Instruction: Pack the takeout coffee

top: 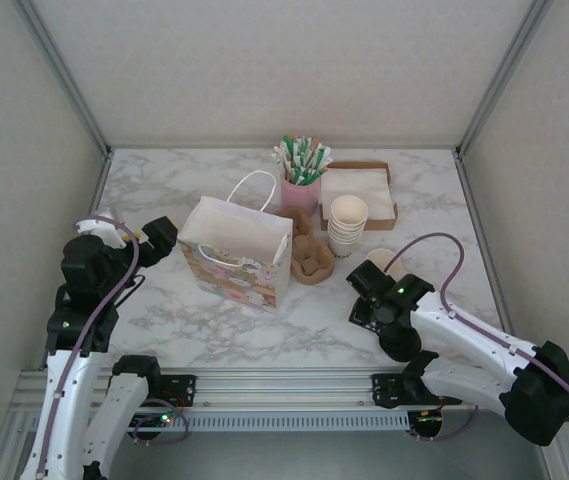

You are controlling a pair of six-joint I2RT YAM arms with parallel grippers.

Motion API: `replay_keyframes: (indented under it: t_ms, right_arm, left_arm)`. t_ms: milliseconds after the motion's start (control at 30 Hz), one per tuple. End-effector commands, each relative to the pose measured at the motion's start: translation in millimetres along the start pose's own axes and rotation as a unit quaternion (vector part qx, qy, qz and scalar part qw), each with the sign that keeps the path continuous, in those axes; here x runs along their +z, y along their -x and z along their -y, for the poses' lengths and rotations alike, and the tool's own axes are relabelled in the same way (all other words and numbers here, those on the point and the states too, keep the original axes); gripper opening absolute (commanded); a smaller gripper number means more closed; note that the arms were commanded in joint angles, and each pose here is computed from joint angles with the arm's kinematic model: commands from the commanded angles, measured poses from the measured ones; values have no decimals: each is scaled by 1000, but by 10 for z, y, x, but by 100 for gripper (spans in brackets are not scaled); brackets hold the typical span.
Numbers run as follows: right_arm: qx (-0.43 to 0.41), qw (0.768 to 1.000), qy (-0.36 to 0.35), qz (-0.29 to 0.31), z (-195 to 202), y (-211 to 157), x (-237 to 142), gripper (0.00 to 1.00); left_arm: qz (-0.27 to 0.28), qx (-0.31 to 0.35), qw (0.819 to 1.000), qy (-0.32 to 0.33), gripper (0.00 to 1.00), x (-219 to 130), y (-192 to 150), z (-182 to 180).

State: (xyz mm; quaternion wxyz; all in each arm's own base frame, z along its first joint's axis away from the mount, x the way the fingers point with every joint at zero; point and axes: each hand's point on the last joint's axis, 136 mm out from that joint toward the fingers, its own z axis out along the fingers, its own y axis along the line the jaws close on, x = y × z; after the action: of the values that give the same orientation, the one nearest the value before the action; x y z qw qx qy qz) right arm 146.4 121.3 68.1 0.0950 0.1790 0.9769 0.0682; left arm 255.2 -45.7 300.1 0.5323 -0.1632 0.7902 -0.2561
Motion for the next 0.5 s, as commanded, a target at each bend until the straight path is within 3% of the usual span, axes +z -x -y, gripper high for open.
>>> replay_keyframes:
  t_ms: [0, 133, 367, 467]
  right_arm:
    - [3, 1000, 0, 11, 17, 40, -27, 51]
    - [-4, 997, -62, 36, 255, 123, -143, 59]
    - [23, 983, -172, 56, 690, 193, -257, 98]
    - [36, 979, -194, 48, 785, 209, -229, 99]
  left_arm:
    - [1, -5, 1000, 15, 100, -3, -10, -71]
    - [2, -5, 1000, 15, 100, -3, -9, -73]
    - [2, -5, 1000, 16, 100, -1, -9, -79]
    - [3, -5, 1000, 17, 100, -5, -10, -83]
